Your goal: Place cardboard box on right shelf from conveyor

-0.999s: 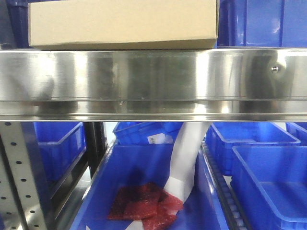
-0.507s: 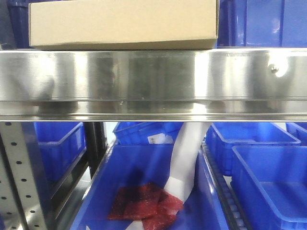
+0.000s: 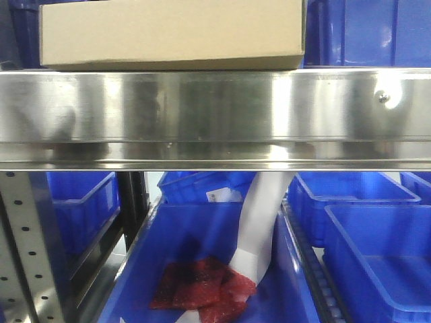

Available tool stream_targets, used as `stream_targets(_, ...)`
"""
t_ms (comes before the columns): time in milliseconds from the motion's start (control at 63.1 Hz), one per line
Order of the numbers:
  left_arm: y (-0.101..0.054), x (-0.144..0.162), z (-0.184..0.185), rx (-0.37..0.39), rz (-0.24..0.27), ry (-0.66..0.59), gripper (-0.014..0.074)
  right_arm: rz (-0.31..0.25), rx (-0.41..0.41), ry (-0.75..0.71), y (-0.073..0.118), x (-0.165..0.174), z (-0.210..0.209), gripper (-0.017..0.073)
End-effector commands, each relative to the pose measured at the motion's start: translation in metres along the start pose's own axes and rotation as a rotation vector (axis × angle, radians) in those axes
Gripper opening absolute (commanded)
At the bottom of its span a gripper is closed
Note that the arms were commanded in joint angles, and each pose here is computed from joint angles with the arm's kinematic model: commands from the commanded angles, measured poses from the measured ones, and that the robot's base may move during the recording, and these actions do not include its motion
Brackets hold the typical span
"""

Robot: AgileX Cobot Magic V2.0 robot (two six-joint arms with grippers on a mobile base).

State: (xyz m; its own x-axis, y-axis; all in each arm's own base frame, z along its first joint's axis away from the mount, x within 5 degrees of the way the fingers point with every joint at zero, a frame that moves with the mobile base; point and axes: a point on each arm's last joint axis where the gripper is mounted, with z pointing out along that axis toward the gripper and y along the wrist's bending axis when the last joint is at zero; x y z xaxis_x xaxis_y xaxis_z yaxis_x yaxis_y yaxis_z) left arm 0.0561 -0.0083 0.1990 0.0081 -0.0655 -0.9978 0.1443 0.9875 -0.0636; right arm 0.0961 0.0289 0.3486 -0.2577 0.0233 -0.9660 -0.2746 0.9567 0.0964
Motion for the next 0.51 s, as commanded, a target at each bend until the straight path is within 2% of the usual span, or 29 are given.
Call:
stream_targets(0, 0.0, -0.01, -0.001, -0.001, -0.016, -0.106, -0.0119, -0.029, 0.054, -0.191, -0.005, -0.011, -0.008, 0.0073)
stream_targets(301, 0.0, -0.01, -0.001, -0.001, -0.016, -0.106, -0.0119, -0.049, 0.317, -0.365, -0.024, 0.061, -0.03, 0.0073)
stream_targets(396, 0.0, -0.01, -0.001, -0.001, -0.016, -0.106, -0.0119, -0.048, 0.369, -0.387, -0.028, 0.087, -0.03, 0.0073)
stream_targets(491, 0.0, -0.01, -0.001, -0.001, -0.016, -0.106, -0.0119, -0.053, 0.388, -0.416, -0.029, 0.108, -0.029, 0.0073)
